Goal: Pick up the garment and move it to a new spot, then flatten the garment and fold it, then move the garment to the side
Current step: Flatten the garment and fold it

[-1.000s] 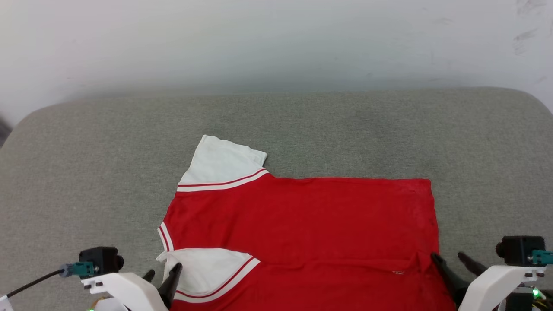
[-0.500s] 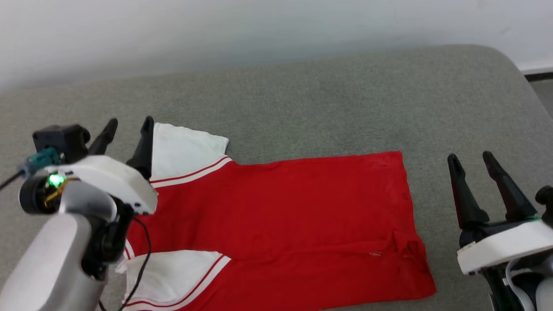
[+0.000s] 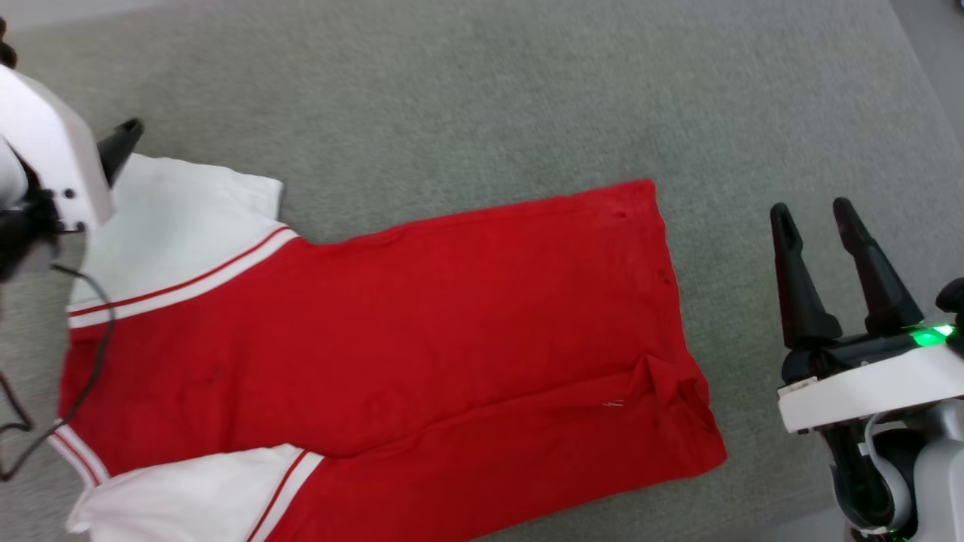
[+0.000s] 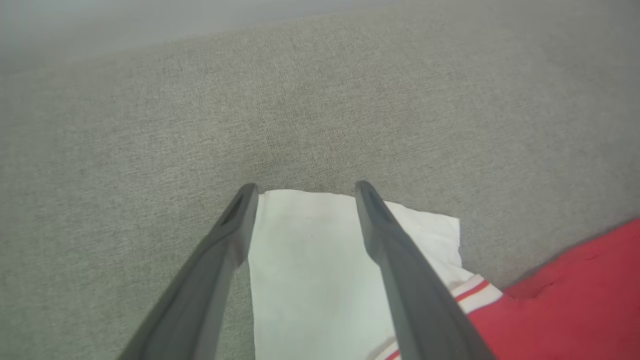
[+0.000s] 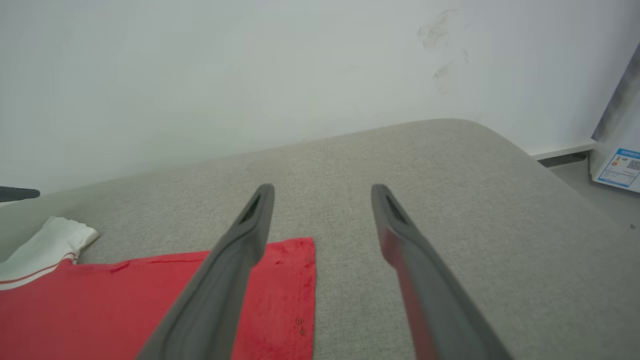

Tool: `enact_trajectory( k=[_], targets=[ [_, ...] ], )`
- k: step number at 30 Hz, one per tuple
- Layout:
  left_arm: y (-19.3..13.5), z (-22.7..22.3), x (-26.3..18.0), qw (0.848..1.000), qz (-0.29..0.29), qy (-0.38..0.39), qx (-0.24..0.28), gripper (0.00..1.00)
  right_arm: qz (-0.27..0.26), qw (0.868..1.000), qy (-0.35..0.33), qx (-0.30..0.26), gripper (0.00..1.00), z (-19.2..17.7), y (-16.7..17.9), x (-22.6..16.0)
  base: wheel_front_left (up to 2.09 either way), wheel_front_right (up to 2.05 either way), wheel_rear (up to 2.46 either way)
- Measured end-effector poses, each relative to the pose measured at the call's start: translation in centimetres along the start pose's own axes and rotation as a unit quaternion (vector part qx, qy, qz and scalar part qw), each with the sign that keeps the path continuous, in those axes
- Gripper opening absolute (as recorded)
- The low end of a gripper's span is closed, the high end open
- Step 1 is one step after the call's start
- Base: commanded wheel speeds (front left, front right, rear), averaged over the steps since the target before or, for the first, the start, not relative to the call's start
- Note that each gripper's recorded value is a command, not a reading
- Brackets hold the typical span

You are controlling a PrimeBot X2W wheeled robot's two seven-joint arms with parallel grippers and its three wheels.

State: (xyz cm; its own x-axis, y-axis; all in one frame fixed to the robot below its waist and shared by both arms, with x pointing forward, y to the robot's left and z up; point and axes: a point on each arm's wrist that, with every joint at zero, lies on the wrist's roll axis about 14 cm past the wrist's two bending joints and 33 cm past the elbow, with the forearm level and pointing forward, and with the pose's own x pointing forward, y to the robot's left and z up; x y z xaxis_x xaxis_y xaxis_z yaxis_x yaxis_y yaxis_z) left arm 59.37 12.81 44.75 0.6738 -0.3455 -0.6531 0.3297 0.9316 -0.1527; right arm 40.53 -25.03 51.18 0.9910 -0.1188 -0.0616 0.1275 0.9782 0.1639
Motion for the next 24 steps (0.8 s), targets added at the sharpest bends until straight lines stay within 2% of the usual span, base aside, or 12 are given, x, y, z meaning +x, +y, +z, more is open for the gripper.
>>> enact_trajectory(
  k=[5, 9, 10, 11, 12, 19, 24],
  targets=[
    [1.9, -4.7, 2.8, 0.989, 0.011, 0.146, -0.001, 1.00, -0.018, 0.999, 0.026, 0.006, 1.00, -2.2, -1.0, 0.3, 0.00, 0.00, 0.00],
    [1.9, -6.2, 4.5, 0.981, 0.007, 0.193, -0.016, 1.00, -0.032, 0.998, 0.045, 0.011, 1.00, -3.7, -1.8, 0.4, 0.00, 0.00, 0.00],
    [1.8, -6.6, 4.8, 0.979, 0.005, 0.201, -0.020, 0.87, -0.034, 0.998, 0.048, 0.013, 1.00, -4.0, -2.0, 0.4, 0.00, 0.00, 0.00],
    [1.6, -6.8, 5.1, 0.978, 0.001, 0.206, -0.024, 0.38, -0.037, 0.998, 0.051, 0.015, 1.00, -4.2, -2.2, 0.4, 0.00, 0.00, 0.00],
    [1.5, -6.9, 5.3, 0.978, 0.000, 0.208, -0.028, 0.00, -0.039, 0.998, 0.054, 0.017, 1.00, -4.5, -2.3, 0.5, 0.00, 0.00, 0.00],
    [0.4, -6.6, 5.5, 0.984, -0.010, 0.170, -0.054, 0.00, -0.036, 0.995, 0.079, 0.047, 1.00, -5.0, -2.3, 1.1, 0.00, 0.00, 0.00],
    [-0.6, -5.5, 4.3, 0.991, -0.019, 0.117, -0.059, 0.00, -0.026, 0.985, 0.160, 0.057, 1.00, -6.6, -3.2, 2.1, 0.00, 0.00, 0.00]
  ],
)
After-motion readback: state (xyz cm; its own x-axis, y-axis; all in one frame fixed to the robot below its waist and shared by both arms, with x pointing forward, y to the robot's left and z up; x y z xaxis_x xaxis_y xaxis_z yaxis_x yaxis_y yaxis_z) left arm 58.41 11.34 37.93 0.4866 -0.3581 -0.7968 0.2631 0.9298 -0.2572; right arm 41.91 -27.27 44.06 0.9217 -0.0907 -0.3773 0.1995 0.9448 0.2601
